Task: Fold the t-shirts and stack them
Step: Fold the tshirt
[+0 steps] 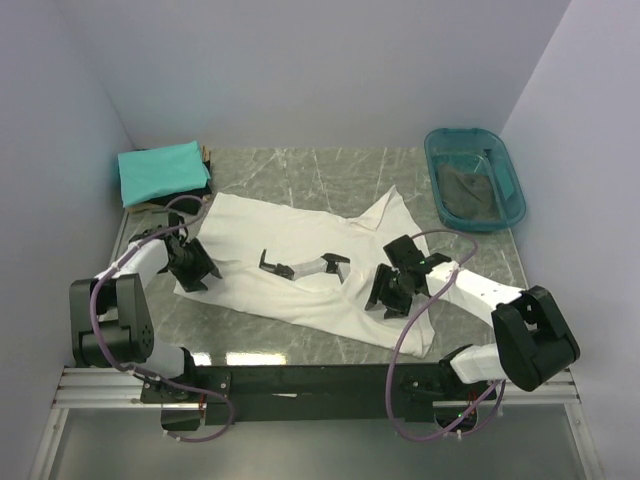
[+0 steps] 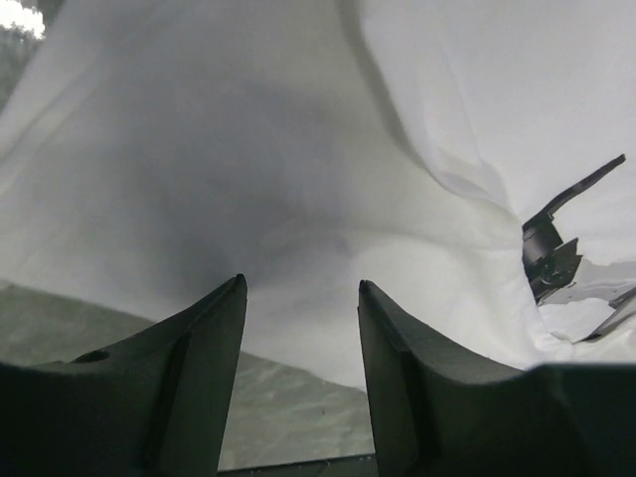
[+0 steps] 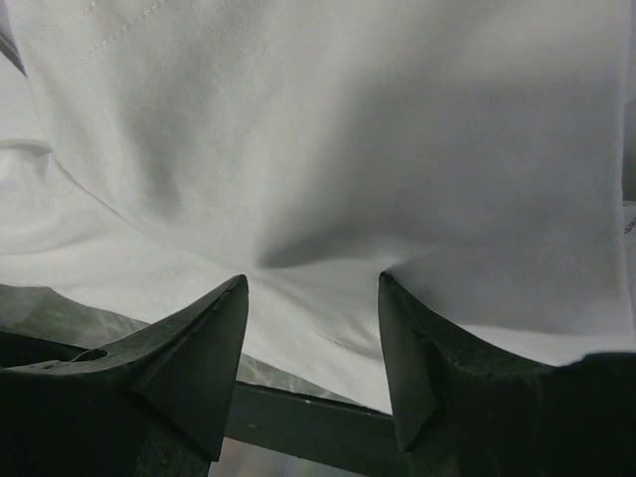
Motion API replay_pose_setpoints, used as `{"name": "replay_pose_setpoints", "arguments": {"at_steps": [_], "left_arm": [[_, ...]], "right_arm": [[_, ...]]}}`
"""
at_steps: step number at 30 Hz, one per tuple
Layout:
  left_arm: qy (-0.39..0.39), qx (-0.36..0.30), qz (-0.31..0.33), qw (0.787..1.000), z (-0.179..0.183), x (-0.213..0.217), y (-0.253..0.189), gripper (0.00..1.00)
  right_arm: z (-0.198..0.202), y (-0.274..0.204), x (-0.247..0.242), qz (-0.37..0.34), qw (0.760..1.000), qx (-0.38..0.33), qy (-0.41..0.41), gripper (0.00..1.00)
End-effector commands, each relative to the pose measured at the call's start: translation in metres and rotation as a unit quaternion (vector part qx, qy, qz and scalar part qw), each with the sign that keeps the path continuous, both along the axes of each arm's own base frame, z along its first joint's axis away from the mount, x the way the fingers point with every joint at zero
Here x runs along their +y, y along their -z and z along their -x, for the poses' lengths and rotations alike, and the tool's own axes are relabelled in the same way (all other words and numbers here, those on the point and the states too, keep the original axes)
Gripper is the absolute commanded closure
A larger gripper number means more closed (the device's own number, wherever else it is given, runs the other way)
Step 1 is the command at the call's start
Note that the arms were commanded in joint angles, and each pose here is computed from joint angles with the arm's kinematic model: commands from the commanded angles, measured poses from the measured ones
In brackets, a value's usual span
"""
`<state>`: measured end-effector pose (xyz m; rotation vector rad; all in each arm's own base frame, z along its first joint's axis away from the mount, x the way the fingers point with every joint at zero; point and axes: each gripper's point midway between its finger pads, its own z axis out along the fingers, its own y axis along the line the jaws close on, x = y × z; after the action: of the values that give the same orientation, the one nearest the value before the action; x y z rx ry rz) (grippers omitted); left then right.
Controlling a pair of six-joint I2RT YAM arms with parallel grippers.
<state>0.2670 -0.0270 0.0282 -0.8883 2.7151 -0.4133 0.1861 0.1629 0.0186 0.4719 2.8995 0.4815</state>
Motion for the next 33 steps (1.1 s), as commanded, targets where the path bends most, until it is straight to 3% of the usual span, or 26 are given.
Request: {"name": "replay_pose_setpoints", "arguments": {"at_steps": [1, 6, 12, 33], "left_arm": [[-0.01, -0.024, -0.009, 1.0, -0.009, 0.005, -0.028, 0.45], [-0.02, -0.075, -0.045, 0.996, -0.05, 0.028, -0.063, 0.45], [-0.015, -0.078, -0.064, 0.995, -0.081, 0.044, -0.056, 0.48], [0.013, -0.038, -0.055, 0.998, -0.102, 0.029, -0.009, 0.57]], "right_arm": [[0.048, 0.014, -0.035, 0.079, 0.993, 0.083, 0.006, 0.37], [0.029, -0.011, -0.035, 0.093, 0.994, 0.052, -0.001, 0.37], [0.017, -0.02, -0.029, 0.087, 0.996, 0.036, -0.003, 0.37], [0.014, -0.013, -0.019, 0.068, 0.997, 0.038, 0.002, 0.37]]}}
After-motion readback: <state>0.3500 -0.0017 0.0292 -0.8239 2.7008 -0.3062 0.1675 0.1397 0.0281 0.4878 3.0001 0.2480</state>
